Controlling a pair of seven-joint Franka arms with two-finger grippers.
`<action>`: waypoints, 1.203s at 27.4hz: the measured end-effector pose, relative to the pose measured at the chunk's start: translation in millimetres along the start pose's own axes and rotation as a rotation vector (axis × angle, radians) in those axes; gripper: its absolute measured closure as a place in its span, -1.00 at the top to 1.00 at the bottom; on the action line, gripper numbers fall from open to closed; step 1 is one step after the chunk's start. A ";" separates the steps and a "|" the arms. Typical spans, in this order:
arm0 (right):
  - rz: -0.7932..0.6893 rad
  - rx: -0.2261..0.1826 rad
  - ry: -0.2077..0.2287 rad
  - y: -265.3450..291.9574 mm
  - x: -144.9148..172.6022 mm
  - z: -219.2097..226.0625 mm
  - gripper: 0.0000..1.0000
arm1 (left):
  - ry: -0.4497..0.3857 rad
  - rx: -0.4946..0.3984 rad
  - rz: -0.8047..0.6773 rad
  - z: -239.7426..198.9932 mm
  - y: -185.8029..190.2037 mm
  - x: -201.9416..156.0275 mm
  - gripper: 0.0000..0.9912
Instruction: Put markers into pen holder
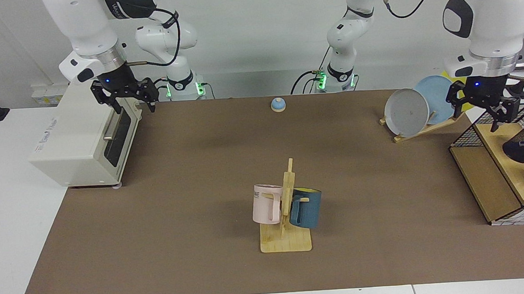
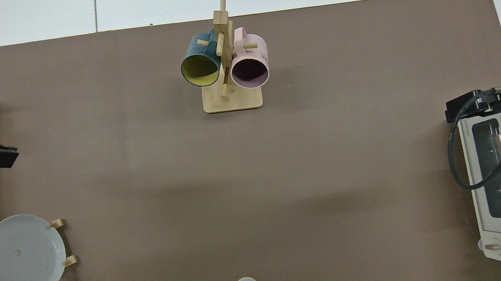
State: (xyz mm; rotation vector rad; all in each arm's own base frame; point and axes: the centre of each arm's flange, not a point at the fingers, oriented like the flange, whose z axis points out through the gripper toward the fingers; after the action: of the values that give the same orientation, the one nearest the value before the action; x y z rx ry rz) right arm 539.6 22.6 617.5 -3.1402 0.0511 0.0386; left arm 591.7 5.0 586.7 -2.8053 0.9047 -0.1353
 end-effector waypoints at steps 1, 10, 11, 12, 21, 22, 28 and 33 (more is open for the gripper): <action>0.000 0.000 0.000 0.0 0.0 0.0 1.00 | 0.000 -0.012 -0.043 -0.6 5.3 2.6 1.00; 0.000 0.000 0.000 0.0 0.0 0.0 1.00 | -0.018 -0.116 -0.399 -3.8 38.9 16.1 1.00; 0.000 0.000 0.000 0.0 0.0 0.0 1.00 | -0.023 -0.121 -0.423 -3.8 40.6 16.5 1.00; 0.000 0.000 0.000 0.0 0.0 0.0 1.00 | -0.027 -0.126 -0.442 -3.7 42.1 16.7 1.00; 0.000 0.000 0.000 0.0 0.0 0.0 1.00 | -0.041 -0.155 -0.494 -4.0 47.1 16.9 1.00; 0.000 0.000 0.000 0.0 0.0 0.0 1.00 | -0.040 -0.158 -0.496 -4.4 47.8 17.1 1.00; 0.000 0.000 0.000 0.0 0.0 0.0 1.00 | -0.036 -0.161 -0.519 -9.3 52.2 18.1 1.00; 0.000 0.000 0.000 0.0 0.0 0.0 1.00 | -0.037 -0.158 -0.523 -11.6 53.1 17.2 1.00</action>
State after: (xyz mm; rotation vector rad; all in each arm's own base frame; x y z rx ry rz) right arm 539.6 22.6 617.5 -3.1402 0.0511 0.0386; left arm 573.7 -49.2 587.5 -3.1127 0.1592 -0.0850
